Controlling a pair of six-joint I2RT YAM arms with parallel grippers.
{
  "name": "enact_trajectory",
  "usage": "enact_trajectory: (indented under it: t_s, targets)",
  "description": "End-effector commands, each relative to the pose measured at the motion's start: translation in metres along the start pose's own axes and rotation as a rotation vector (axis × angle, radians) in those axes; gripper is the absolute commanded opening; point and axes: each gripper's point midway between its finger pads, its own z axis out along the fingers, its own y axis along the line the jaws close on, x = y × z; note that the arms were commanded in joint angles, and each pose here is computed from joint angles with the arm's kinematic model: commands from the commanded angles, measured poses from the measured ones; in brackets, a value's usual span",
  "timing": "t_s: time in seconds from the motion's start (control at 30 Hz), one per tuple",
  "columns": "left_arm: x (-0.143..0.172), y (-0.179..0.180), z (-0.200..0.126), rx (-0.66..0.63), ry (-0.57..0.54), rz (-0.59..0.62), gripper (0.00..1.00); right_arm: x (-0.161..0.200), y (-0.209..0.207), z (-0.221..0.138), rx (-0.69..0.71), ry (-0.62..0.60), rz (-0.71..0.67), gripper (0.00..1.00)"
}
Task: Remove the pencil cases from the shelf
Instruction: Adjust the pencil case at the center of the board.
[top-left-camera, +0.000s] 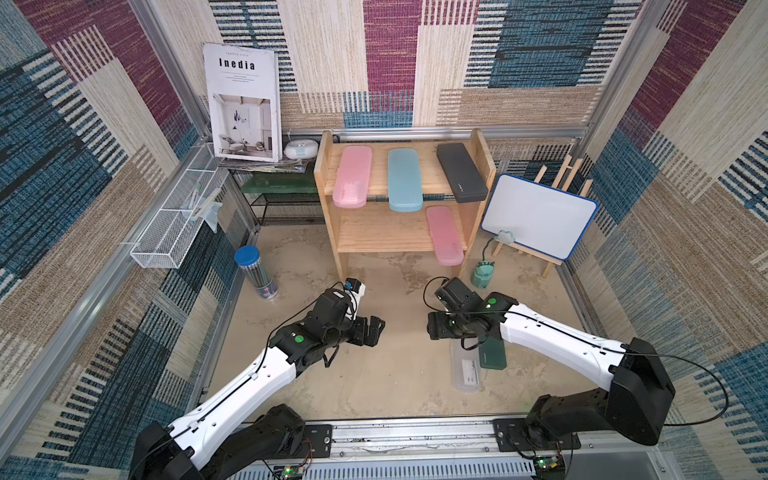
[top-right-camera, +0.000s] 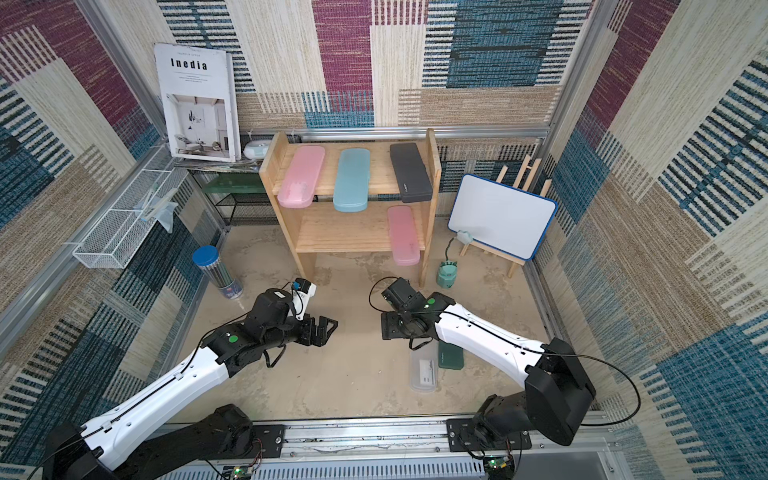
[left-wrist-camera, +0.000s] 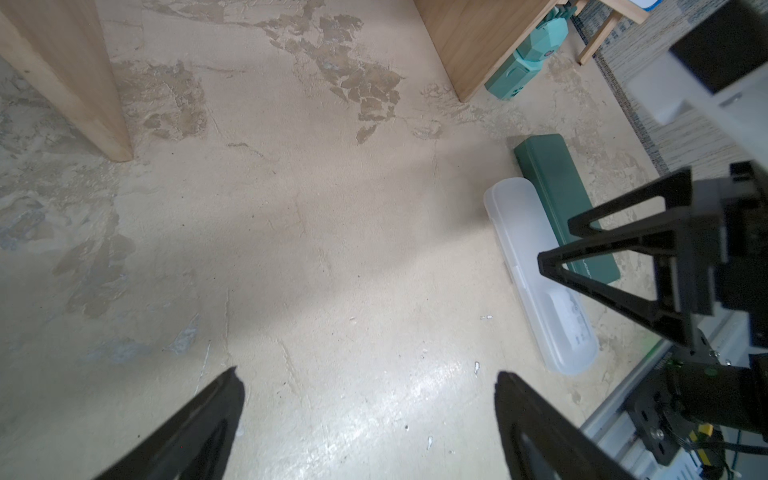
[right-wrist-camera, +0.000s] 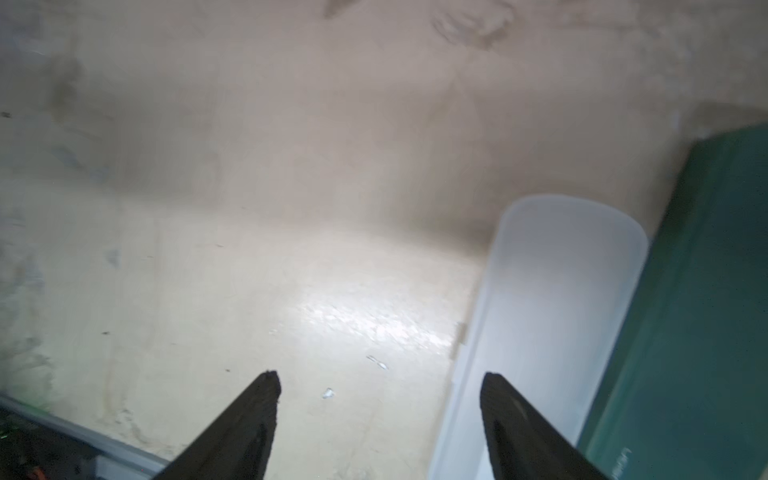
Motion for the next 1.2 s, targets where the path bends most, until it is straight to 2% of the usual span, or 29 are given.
enact_trajectory:
  t_s: [0.0, 0.07, 0.4, 0.8, 0.93, 1.17]
  targets:
    - [-0.006, -0.008, 0.001, 0.036, -0.010, -0.003, 0.98, 0.029, -0.031, 0.005, 0.116, 0.086, 0.037, 0.89]
    - [-0.007, -0.010, 0.002, 0.046, -0.006, -0.006, 0.98, 0.034, -0.032, 0.010, 0.101, 0.094, 0.055, 0.95]
    - [-0.004, -0.008, 0.003, 0.039, 0.011, -0.009, 0.99, 0.052, -0.051, 0.038, 0.092, 0.150, 0.123, 1.00]
    - [-0.005, -0.008, 0.007, 0.033, 0.017, -0.006, 0.99, 0.057, -0.058, 0.057, 0.094, 0.174, 0.129, 1.00]
    - [-0.005, -0.007, 0.007, 0.030, 0.018, -0.007, 0.99, 0.058, -0.061, 0.060, 0.115, 0.188, 0.118, 0.91]
    - [-0.005, -0.005, 0.008, 0.020, 0.018, -0.006, 0.99, 0.039, -0.060, 0.057, 0.150, 0.147, 0.087, 0.76]
